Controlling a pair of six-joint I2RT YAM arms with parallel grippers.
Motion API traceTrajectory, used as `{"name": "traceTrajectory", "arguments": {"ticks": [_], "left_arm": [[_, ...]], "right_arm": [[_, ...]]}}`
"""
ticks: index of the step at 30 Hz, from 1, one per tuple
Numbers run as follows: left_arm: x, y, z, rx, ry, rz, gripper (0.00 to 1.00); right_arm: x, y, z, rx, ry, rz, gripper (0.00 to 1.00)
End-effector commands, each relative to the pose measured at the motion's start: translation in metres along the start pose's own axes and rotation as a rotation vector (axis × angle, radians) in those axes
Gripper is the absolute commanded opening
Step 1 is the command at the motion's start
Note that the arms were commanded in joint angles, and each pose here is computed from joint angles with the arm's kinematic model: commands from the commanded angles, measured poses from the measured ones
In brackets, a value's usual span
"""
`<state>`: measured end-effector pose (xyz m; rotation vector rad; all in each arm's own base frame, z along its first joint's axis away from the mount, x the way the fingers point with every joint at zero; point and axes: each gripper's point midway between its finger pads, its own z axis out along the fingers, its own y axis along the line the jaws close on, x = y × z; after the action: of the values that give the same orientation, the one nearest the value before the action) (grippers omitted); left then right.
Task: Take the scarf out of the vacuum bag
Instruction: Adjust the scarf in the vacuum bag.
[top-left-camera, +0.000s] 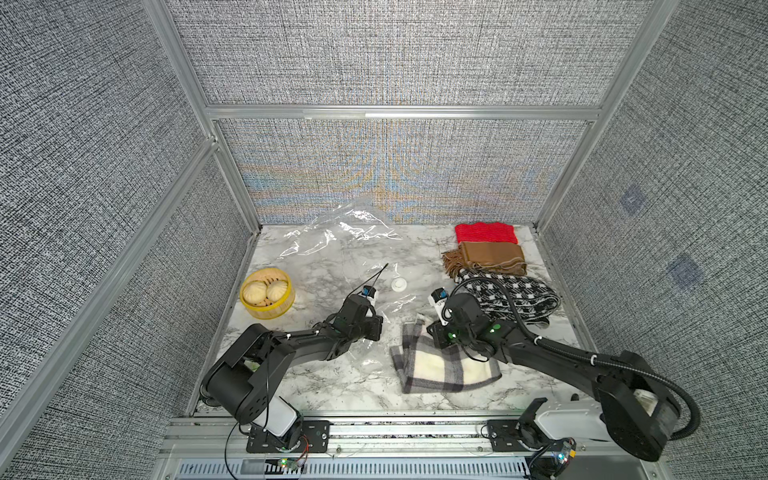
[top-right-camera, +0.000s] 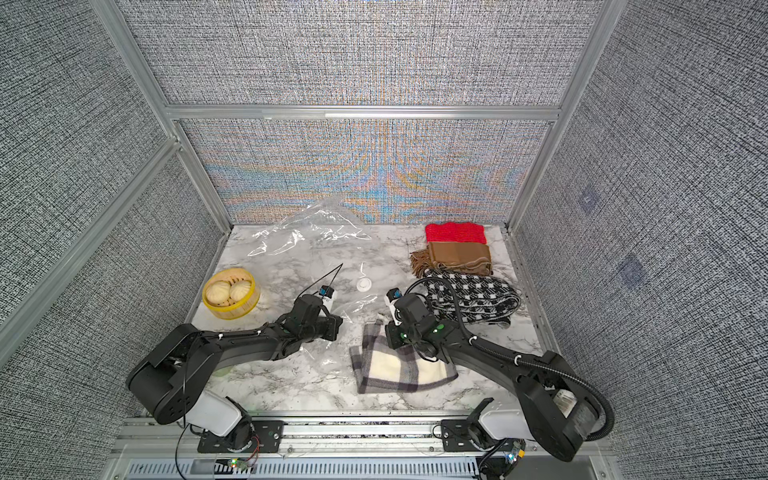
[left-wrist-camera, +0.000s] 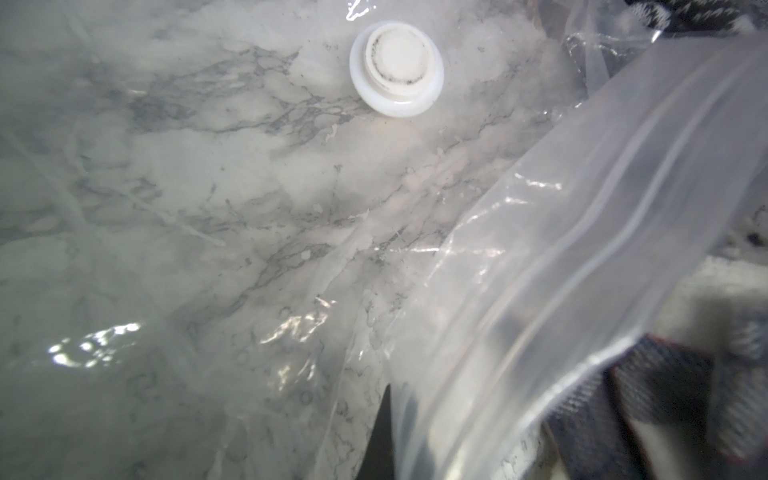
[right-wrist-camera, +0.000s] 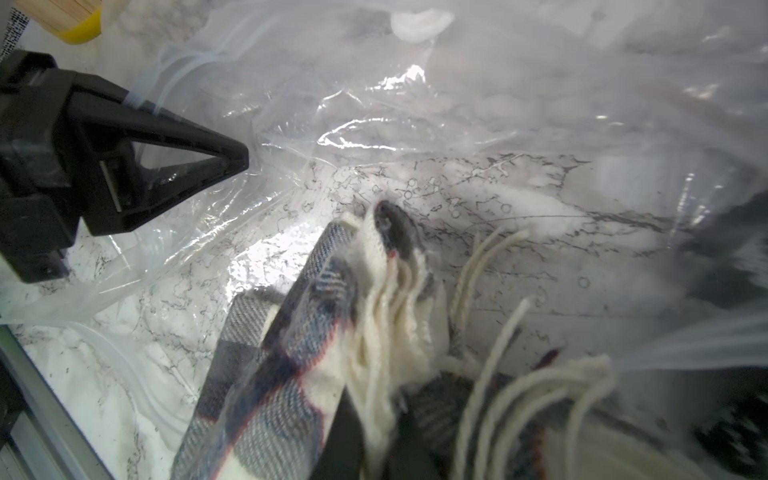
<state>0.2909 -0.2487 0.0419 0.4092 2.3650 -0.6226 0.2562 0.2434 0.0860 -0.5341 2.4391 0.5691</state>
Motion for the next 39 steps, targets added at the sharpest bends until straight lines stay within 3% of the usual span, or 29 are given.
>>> {"name": "traceTrajectory", "arguments": {"ticks": [1,8,11,16,21,22,23,35,39], "left_arm": [[-0.007,-0.004,0.001,0.013,-0.025,0.002,0.0],[-0.008,-0.004,0.0,0.012,-0.033,0.003,0.0],[-0.007,-0.003,0.001,0.012,-0.036,0.001,0.0],[-0.007,-0.003,0.002,0.01,-0.032,0.001,0.0],[-0.007,-0.003,0.001,0.007,-0.032,0.005,0.0],[-0.007,-0.003,0.001,0.009,-0.032,0.005,0.0],[-0.006,-0.003,0.002,0.009,-0.031,0.007,0.0],[-0.01,-0.003,-0.004,-0.002,-0.037,0.018,0.0],[-0.009,-0.002,-0.01,-0.002,-0.045,0.018,0.0]], "right_arm": [[-0.011,0.023,0.009,-0.098,-0.025,-0.023,0.04],[-0.01,0.033,0.027,-0.111,-0.004,-0.048,0.04],[0.0,0.033,0.05,-0.142,-0.003,-0.023,0.04],[0.017,0.018,0.072,-0.032,0.042,0.01,0.08],[0.015,0.028,0.05,-0.009,0.044,0.028,0.54],[0.011,0.029,0.042,0.019,0.034,0.014,0.92],[0.008,0.028,0.036,0.054,0.032,0.008,0.99],[-0.035,0.036,-0.026,0.246,-0.1,-0.176,0.99],[-0.035,0.062,-0.038,0.183,-0.144,-0.213,0.99]]}}
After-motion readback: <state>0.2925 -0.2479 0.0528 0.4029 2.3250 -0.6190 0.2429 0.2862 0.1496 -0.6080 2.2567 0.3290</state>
